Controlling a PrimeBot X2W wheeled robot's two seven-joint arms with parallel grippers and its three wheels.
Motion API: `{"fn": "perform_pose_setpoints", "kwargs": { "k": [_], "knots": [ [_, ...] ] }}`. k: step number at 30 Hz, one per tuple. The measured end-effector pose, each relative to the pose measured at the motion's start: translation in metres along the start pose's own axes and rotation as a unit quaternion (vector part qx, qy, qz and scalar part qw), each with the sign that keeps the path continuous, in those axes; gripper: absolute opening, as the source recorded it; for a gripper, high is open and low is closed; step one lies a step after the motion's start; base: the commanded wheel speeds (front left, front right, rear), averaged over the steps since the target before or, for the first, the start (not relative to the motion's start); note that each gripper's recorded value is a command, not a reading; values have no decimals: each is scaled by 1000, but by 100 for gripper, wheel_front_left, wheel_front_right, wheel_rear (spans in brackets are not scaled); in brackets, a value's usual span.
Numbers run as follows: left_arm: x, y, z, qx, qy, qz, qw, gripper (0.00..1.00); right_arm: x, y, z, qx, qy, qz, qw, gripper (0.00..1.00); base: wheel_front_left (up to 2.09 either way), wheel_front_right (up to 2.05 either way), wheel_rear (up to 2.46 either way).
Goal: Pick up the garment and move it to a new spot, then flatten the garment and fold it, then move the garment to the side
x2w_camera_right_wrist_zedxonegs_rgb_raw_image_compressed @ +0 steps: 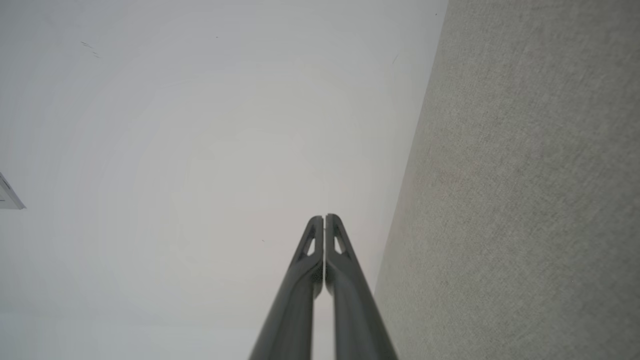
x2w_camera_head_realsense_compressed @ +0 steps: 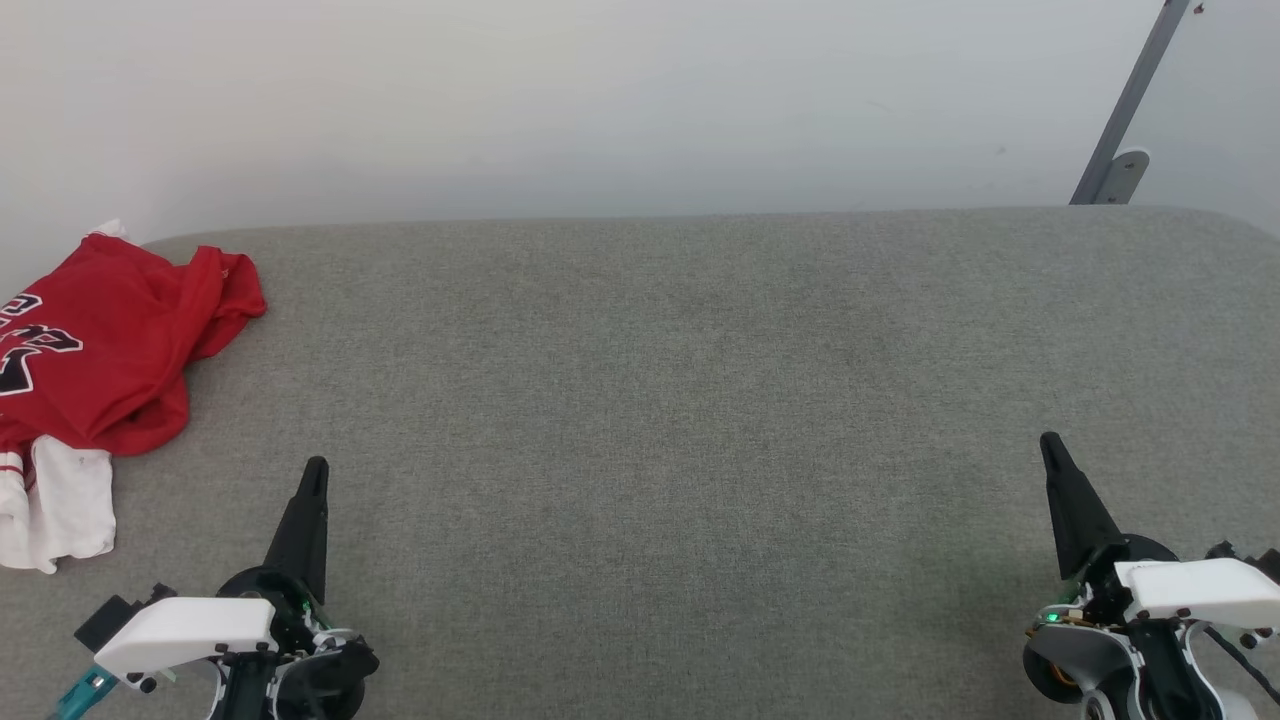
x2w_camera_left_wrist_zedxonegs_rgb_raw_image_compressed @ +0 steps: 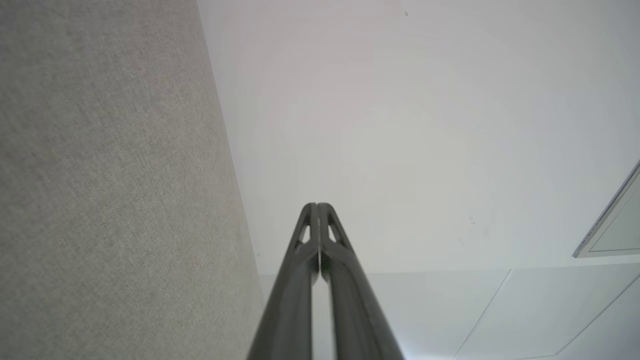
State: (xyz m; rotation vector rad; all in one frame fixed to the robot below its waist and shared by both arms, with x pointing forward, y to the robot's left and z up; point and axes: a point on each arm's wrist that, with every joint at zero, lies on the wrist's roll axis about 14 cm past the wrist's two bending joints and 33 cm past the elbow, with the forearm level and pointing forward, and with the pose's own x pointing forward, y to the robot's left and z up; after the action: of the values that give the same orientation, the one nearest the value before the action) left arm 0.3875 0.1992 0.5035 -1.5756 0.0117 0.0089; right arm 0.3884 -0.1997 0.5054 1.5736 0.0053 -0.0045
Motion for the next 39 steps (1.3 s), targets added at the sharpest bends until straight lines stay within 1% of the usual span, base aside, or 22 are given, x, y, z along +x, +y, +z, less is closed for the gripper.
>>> {"fn": "perform_pose_setpoints", "kwargs": {
  "k": [20,21,25,27,33,36,39],
  "knots": [
    [0,0,0,0,0,0,1000,0,0,0,0,0,0,0,1000,0,0,0,0],
    [-1,3,0,-1,0,5,1000,100,-1,-3,0,1,0,-5,1000,100,0,0,0],
    [-13,29,-3,-10,-1,43,999,100,-13,-29,-2,5,0,-42,999,100,0,0,0],
    [-16,34,-4,-11,-2,52,999,100,-16,-34,-3,5,1,-51,999,100,0,0,0],
    [-13,23,-5,-7,-7,41,999,100,-14,-30,-6,-11,0,-45,999,100,0,0,0],
    [-12,19,-3,2,-12,39,999,100,-12,-26,-8,-30,5,-40,999,100,0,0,0],
    [-11,17,-1,21,-13,41,999,100,-9,-23,-7,-60,5,-36,998,100,0,0,0]
  ]
}}
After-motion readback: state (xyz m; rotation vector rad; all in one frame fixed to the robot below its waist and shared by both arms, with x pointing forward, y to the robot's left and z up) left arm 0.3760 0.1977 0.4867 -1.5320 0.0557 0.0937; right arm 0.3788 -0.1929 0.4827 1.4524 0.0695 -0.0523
